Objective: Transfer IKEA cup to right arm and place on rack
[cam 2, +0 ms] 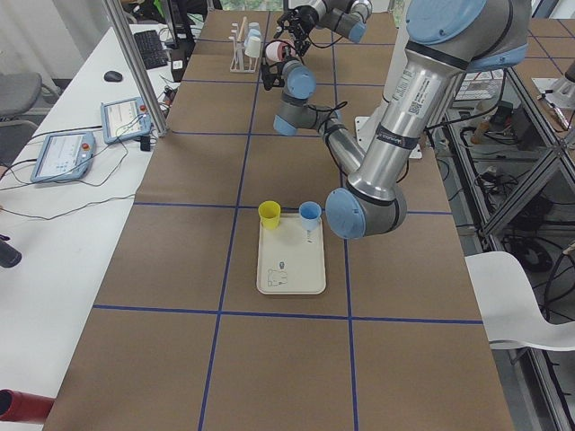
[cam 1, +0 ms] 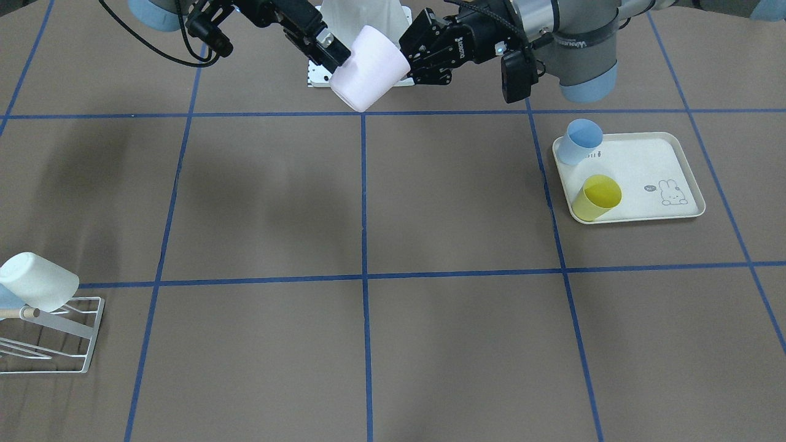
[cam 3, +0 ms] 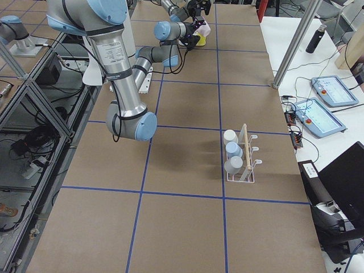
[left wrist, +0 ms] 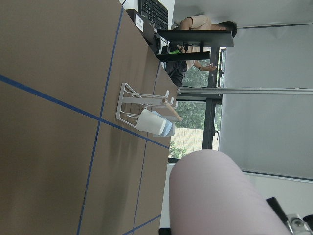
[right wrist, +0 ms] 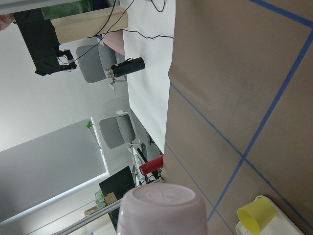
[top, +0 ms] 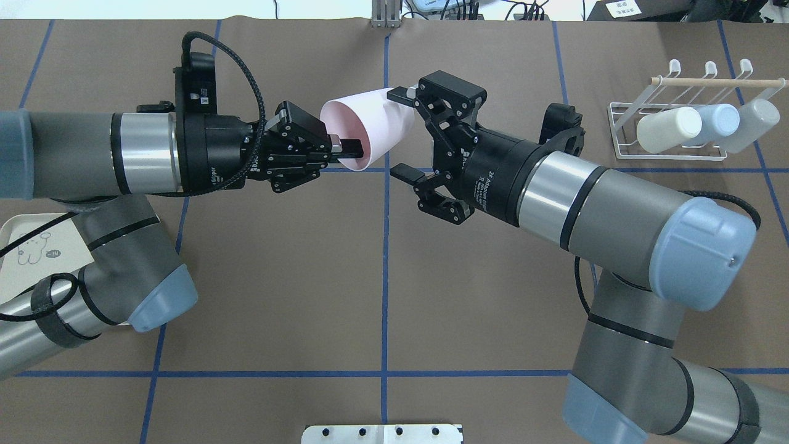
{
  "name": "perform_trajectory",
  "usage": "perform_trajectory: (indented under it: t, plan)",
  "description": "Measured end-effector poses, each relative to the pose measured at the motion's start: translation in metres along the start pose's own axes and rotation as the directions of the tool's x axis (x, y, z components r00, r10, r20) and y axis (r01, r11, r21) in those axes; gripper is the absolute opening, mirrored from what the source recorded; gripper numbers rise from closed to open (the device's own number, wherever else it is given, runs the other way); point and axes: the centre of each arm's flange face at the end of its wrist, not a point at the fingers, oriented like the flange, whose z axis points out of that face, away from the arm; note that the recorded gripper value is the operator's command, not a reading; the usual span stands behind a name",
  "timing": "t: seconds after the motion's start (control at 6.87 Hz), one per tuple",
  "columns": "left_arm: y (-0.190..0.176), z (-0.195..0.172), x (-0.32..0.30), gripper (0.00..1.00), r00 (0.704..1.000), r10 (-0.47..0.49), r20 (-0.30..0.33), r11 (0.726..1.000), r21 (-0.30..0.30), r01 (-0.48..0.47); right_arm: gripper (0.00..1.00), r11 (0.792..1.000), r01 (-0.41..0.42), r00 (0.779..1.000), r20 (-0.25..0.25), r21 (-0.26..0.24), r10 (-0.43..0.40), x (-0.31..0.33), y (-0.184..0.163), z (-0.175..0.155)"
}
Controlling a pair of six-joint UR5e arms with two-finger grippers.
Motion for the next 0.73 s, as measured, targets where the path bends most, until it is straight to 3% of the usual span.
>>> perform_trajectory:
  t: [0.29, 0.44, 0.58, 0.73]
  plan:
    - [0.008, 0.002, 0.0, 0.0, 1.0, -0.003, -0.004, 1.0, -0.016, 0.003, 0.99, 1.0, 0.0, 1.0, -0.001, 0.001, 0.0, 0.0, 0.0, 0.0]
    - [0.012, 0.004, 0.0, 0.0, 1.0, -0.005, -0.004, 1.0, -0.026, 0.005, 0.88, 1.0, 0.0, 1.0, -0.001, 0.001, 0.0, 0.0, 0.0, 0.0]
    - [0.015, 0.003, 0.001, 0.0, 1.0, -0.004, -0.002, 0.999, -0.044, 0.004, 0.48, 1.0, 0.0, 1.0, -0.001, 0.001, 0.0, 0.0, 0.0, 0.0]
    - [0.019, 0.002, 0.003, 0.08, 1.0, -0.003, 0.0, 0.998, -0.061, 0.003, 0.29, 1.0, 0.0, 1.0, -0.001, 0.001, 0.0, 0.0, 0.0, 0.001]
